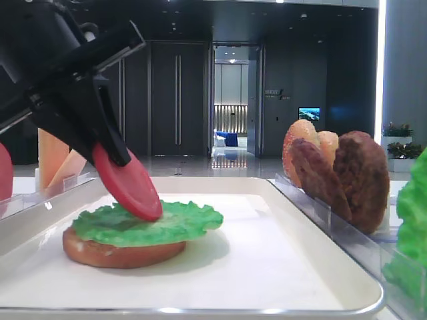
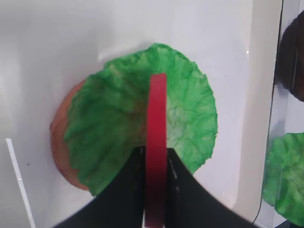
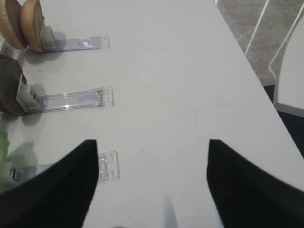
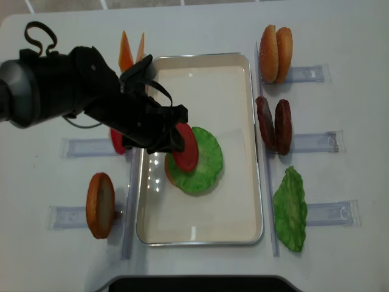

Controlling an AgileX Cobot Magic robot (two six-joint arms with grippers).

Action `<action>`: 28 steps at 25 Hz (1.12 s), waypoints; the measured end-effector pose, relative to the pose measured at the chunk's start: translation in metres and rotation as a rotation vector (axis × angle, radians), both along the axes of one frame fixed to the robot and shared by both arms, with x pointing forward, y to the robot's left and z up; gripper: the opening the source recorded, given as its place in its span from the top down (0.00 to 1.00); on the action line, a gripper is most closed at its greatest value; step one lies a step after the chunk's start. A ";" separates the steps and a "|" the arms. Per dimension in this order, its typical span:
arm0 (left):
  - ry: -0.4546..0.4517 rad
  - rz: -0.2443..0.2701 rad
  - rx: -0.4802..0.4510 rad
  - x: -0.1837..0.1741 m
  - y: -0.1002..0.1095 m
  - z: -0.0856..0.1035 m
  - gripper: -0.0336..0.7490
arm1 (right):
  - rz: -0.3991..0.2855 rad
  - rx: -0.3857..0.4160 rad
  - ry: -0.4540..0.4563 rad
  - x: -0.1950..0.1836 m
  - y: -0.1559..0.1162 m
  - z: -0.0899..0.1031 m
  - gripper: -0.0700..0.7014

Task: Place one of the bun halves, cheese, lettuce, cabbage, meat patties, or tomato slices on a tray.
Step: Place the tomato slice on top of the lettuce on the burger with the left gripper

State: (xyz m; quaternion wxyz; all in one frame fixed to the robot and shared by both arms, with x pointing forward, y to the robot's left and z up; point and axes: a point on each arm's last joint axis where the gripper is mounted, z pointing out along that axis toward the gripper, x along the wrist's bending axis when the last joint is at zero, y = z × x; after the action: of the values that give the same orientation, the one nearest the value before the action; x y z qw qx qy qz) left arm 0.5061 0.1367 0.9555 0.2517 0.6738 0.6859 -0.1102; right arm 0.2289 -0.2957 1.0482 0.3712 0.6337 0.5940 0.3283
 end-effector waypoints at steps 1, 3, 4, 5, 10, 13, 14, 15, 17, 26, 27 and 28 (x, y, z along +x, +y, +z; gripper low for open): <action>-0.001 0.001 -0.004 0.000 0.000 0.000 0.88 | 0.000 0.000 0.000 0.000 0.000 0.000 0.31; -0.006 0.001 -0.014 0.001 -0.001 0.000 0.88 | 0.000 0.000 0.000 0.000 0.000 0.000 0.31; -0.008 0.003 -0.017 0.001 -0.001 0.000 0.88 | 0.000 0.000 0.000 0.000 0.000 0.000 0.31; -0.010 0.005 -0.019 0.001 -0.002 0.000 0.88 | 0.000 0.000 0.000 0.000 0.000 0.000 0.31; -0.021 0.006 -0.019 0.002 -0.002 0.000 0.88 | 0.000 0.000 0.000 0.000 0.000 0.000 0.31; -0.040 0.015 -0.022 0.004 -0.002 0.000 0.88 | 0.000 0.000 0.000 0.000 0.000 0.000 0.31; -0.043 0.018 -0.024 0.005 -0.002 0.000 0.88 | 0.000 0.000 0.000 0.000 0.000 0.000 0.31; -0.043 0.019 -0.025 0.005 -0.002 0.000 0.88 | 0.000 0.000 0.000 0.000 0.000 0.000 0.31; -0.042 0.020 -0.027 0.005 -0.002 0.000 0.88 | 0.000 0.000 0.000 0.000 0.000 0.000 0.31; -0.055 0.013 -0.038 0.006 -0.003 0.001 0.88 | 0.000 0.000 0.000 0.000 0.000 0.000 0.31; -0.062 0.018 -0.043 0.006 -0.003 0.001 0.88 | 0.000 0.000 0.000 0.000 0.000 0.000 0.31; -0.067 0.023 -0.047 0.007 -0.004 0.001 0.88 | 0.000 0.000 0.000 0.000 0.000 0.000 0.31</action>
State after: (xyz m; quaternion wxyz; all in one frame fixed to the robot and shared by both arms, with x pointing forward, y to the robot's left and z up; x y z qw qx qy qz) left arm 0.5131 0.1331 0.9567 0.2912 0.6631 0.6821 -0.1008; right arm 0.2289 -0.2957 1.0482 0.3712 0.6337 0.5940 0.3283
